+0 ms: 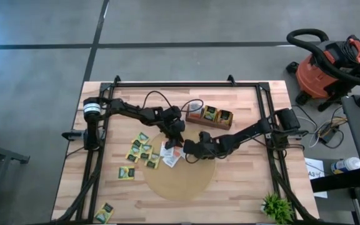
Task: Pick & Place Tea
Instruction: Put the orange tea bag into the left section of the wooden organizer
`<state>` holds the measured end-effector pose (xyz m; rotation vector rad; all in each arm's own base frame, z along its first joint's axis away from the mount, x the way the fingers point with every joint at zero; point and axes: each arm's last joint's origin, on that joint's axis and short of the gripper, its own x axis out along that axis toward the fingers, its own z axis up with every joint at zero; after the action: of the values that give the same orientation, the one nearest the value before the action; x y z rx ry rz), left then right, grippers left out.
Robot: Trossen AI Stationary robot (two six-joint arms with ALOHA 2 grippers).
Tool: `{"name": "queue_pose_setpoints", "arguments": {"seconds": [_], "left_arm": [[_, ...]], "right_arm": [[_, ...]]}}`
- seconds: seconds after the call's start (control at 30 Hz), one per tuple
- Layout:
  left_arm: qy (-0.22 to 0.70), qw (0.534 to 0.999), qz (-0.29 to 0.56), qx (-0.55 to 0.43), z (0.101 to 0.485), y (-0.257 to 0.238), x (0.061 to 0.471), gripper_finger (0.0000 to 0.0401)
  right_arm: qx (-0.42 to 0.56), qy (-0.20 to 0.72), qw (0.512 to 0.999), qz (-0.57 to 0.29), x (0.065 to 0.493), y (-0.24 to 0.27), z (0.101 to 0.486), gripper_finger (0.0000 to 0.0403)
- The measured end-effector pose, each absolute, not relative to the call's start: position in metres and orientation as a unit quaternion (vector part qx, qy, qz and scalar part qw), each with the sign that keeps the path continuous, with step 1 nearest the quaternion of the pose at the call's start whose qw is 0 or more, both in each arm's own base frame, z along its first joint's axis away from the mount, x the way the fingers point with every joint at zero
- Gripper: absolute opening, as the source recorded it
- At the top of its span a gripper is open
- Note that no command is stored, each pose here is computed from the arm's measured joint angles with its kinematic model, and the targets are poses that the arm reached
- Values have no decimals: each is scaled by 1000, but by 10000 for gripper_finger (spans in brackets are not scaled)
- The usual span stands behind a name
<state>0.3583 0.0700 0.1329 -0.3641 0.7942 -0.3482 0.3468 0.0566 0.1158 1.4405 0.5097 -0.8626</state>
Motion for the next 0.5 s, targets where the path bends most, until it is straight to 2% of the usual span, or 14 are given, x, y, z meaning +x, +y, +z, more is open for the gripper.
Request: {"name": "queue_pose_setpoints", "arguments": {"seconds": [0.33,0.5], "left_arm": [[391,887,-165,-183,134,69,356,167],[407,881,-171,-170,139,67,351,167]], "right_arm": [[614,209,656,-388,345,53,122,189],[621,222,639,-395,342,53,121,189]]}}
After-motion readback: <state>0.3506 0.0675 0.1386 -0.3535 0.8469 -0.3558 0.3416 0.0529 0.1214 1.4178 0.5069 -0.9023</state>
